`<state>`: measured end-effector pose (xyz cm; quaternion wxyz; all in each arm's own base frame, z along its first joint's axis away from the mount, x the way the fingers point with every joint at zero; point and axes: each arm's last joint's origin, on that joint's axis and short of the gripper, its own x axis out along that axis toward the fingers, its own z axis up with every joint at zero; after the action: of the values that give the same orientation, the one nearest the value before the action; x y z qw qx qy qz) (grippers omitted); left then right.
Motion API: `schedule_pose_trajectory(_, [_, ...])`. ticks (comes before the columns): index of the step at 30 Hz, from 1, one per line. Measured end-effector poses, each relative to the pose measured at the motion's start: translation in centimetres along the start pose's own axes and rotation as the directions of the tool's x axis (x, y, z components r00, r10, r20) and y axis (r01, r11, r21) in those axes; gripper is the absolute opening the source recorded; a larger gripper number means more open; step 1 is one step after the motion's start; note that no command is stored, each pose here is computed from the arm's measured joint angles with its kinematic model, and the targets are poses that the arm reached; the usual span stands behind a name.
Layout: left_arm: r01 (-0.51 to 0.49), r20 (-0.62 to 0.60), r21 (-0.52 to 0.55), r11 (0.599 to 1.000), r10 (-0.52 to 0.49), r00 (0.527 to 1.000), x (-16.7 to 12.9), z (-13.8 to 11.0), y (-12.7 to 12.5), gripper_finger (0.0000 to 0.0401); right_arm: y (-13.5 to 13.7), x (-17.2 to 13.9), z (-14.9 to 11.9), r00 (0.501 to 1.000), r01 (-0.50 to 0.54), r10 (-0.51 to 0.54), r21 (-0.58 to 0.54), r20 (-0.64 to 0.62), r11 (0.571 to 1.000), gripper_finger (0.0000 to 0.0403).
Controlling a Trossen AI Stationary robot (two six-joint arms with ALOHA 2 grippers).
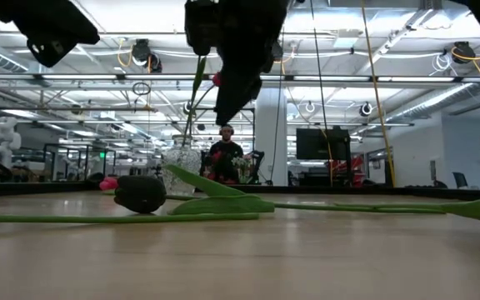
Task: Sort flowers into vase by color
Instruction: Put the black tulip into the transparent flower vase
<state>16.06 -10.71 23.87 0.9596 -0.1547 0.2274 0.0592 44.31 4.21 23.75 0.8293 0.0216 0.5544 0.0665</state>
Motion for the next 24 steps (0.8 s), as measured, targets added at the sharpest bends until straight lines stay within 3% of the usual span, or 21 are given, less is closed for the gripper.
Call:
schedule_pose_trajectory(4, [0.003,0.004,-0.004,1.000,-0.003,1.000,-0.3,-0.4,0.7,0.0047,0.8,2.5,-0.2,0.997,-0.066,0.063,-0.064,-0.044,0.996,0.0215])
schedule_pose_trajectory(9, [0.006,0.007,0.013,1.000,-0.006,1.000,-0.4,-0.5,0.8,0.0047,1.3,5.5,-0.8,0.992,-0.077,0.067,-0.089,-0.110,0.993,0.0215])
schedule_pose_trajectory(18, [0.004,0.003,0.021,1.000,-0.004,1.000,-0.4,-0.6,0.8,0.0047,1.0,9.1,-1.4,0.985,-0.059,0.061,0.014,-0.161,0.998,0.0211])
schedule_pose_trajectory(24, [0.003,0.003,0.039,0.999,-0.003,1.000,-0.4,-0.6,0.8,0.0047,1.1,10.1,-1.5,0.985,-0.043,0.055,0.074,-0.162,0.996,0.0160])
